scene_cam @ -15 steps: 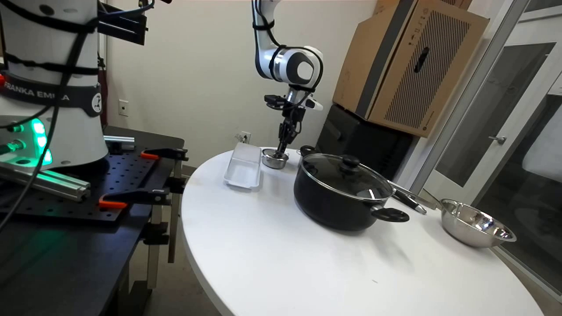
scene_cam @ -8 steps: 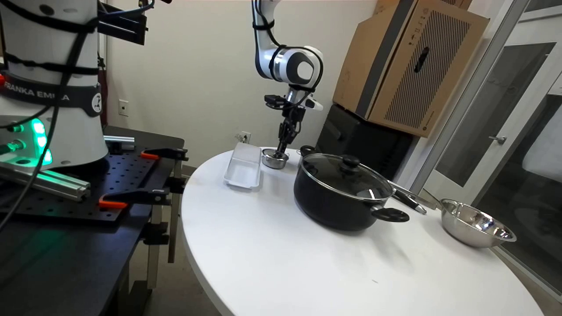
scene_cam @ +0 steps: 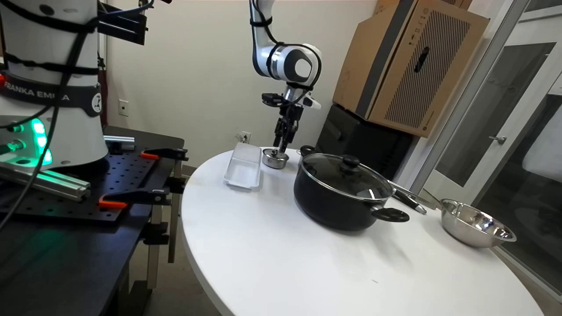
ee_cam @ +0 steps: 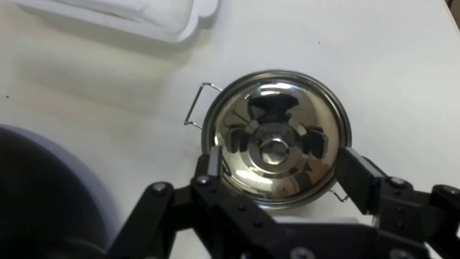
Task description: Take the lid off the smallest pot and put it on the table
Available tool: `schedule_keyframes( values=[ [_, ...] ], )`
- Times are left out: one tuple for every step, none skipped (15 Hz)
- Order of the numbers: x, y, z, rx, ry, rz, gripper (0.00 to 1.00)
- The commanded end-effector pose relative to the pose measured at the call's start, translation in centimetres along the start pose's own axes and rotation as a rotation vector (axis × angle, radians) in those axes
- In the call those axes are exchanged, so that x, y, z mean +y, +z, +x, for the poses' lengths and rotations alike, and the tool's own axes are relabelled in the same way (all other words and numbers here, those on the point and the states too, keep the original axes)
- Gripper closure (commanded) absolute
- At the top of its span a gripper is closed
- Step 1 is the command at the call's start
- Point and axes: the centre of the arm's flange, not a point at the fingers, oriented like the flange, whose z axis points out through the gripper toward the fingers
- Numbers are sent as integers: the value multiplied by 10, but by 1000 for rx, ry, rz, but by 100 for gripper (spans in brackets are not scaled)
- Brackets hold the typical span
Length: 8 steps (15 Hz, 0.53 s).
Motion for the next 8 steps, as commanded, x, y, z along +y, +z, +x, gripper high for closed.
schedule_keyframes(
  values=[
    [5, -14, -17, 9, 22, 8, 0],
    [5, -15, -19, 8, 23, 8, 3],
    [5, -15, -20, 7, 23, 8, 2],
    [6, -16, -21, 5, 22, 7, 6],
    [6, -15, -22, 5, 22, 6, 8],
    [7, -14, -23, 1, 24, 5, 10],
    [7, -11, -24, -3, 27, 3, 11],
    [8, -10, -25, -7, 30, 2, 13]
  ],
)
